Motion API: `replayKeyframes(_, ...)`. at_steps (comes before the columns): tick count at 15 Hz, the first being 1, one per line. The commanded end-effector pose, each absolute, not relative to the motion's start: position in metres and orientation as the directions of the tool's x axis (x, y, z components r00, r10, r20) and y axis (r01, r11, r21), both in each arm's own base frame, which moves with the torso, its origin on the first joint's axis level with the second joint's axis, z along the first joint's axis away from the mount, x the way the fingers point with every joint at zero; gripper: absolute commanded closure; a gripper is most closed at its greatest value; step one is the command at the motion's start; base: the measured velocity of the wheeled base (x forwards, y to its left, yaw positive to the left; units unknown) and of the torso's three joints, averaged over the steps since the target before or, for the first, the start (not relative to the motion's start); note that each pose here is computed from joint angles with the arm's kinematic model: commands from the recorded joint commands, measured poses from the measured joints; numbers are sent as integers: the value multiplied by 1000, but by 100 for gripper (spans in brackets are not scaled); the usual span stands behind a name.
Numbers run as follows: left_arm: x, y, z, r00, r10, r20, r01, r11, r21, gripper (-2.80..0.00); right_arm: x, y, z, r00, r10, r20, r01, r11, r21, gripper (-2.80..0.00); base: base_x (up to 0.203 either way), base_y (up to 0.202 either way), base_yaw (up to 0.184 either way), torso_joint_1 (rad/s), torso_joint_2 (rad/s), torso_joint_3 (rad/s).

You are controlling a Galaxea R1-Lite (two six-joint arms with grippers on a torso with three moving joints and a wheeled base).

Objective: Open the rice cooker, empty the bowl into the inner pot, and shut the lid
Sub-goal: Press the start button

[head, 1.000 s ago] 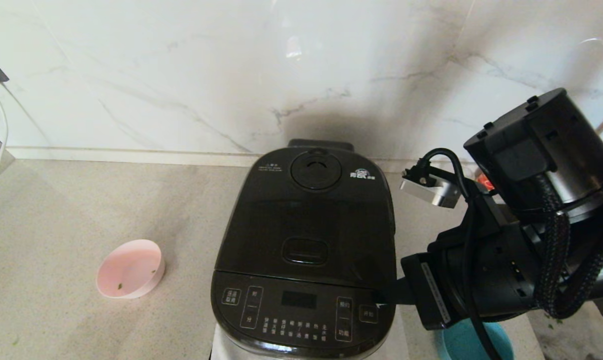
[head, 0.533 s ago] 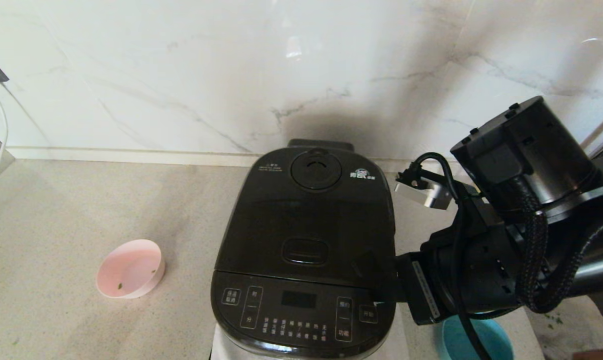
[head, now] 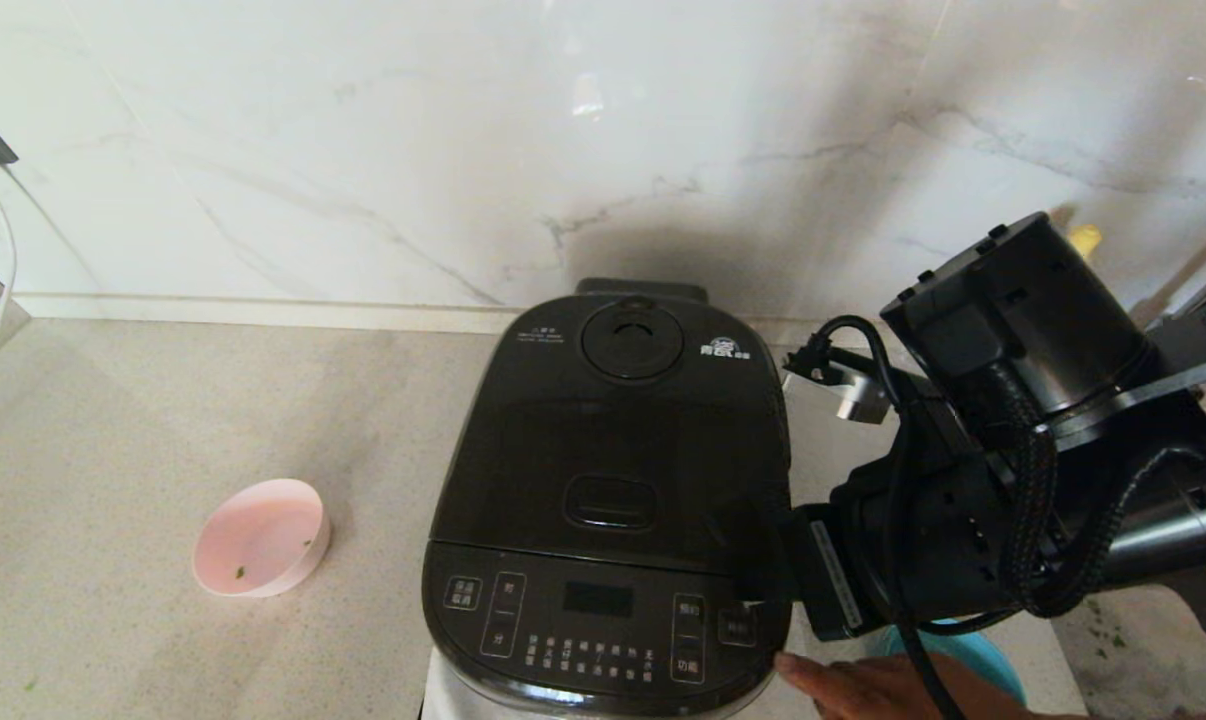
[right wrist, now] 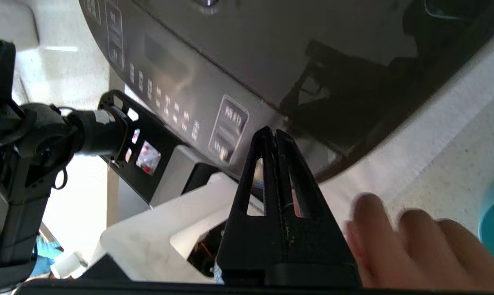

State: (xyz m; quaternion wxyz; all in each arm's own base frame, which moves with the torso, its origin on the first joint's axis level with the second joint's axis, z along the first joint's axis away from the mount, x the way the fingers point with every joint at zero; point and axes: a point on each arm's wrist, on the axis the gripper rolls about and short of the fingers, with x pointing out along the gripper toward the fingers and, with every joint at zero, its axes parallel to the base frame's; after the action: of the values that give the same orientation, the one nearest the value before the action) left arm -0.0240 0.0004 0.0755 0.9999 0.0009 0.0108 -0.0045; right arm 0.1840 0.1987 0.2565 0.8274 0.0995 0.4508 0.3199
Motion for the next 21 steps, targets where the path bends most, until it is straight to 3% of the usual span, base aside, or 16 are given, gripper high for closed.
replayKeyframes(1, -24, 0, 76, 1000, -8, -23, 8, 1000, 2, 0, 187, 202, 251, 387, 619, -683, -437, 776, 455, 0, 0, 0, 0, 0, 0, 0)
replayKeyframes(21, -24, 0, 76, 1000, -8, -23, 8, 1000, 2, 0, 189, 208, 237, 361, 607, -708, -432, 781, 450, 0, 0, 0, 0, 0, 0, 0)
